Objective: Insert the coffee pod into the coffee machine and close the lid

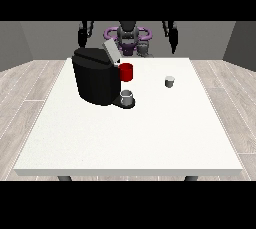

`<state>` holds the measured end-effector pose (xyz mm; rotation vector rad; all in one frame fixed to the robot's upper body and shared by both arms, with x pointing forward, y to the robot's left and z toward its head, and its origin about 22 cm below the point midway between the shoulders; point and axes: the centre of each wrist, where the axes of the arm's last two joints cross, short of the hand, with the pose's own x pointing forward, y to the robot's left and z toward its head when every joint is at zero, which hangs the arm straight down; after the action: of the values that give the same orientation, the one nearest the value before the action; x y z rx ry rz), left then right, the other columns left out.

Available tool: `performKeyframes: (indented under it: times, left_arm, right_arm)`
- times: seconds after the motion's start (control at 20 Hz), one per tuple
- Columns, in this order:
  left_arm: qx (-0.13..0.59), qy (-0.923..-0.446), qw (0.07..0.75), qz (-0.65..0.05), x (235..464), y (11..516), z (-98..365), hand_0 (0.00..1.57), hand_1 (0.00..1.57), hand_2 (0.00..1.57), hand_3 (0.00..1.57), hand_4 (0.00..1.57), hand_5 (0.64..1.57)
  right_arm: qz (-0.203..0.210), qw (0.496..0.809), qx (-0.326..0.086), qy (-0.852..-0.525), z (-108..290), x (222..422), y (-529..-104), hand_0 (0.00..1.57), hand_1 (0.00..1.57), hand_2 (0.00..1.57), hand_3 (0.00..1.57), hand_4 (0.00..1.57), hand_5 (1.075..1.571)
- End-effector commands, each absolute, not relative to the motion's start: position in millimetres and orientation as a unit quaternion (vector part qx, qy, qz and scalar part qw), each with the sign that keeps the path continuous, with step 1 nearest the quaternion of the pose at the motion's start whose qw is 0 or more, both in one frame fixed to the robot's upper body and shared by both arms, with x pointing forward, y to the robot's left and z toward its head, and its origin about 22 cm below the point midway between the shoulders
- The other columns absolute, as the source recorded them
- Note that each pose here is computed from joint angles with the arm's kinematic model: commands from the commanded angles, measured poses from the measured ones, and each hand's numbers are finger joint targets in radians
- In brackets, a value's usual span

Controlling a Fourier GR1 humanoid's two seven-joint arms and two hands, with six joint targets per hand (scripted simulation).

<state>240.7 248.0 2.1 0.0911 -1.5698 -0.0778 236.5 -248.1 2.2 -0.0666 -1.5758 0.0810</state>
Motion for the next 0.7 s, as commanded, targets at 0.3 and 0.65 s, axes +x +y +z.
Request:
performKeyframes:
  times: [0.3,0.65]
  left_arm:
    - [0.108,-0.721,0.638,-0.25,255,326,34,0.0,0.0,0.0,0.0,0.0,1.571]
    - [0.168,-0.689,0.653,-0.267,305,363,76,0.0,0.0,0.0,0.0,0.0,1.571]
  right_arm:
    - [0.031,0.677,-0.106,-0.728,12,248,-256,0.0,0.0,0.0,0.0,0.0,1.571]
    - [0.057,0.636,-0.096,-0.763,38,268,-221,0.0,0.0,0.0,0.0,0.0,1.571]
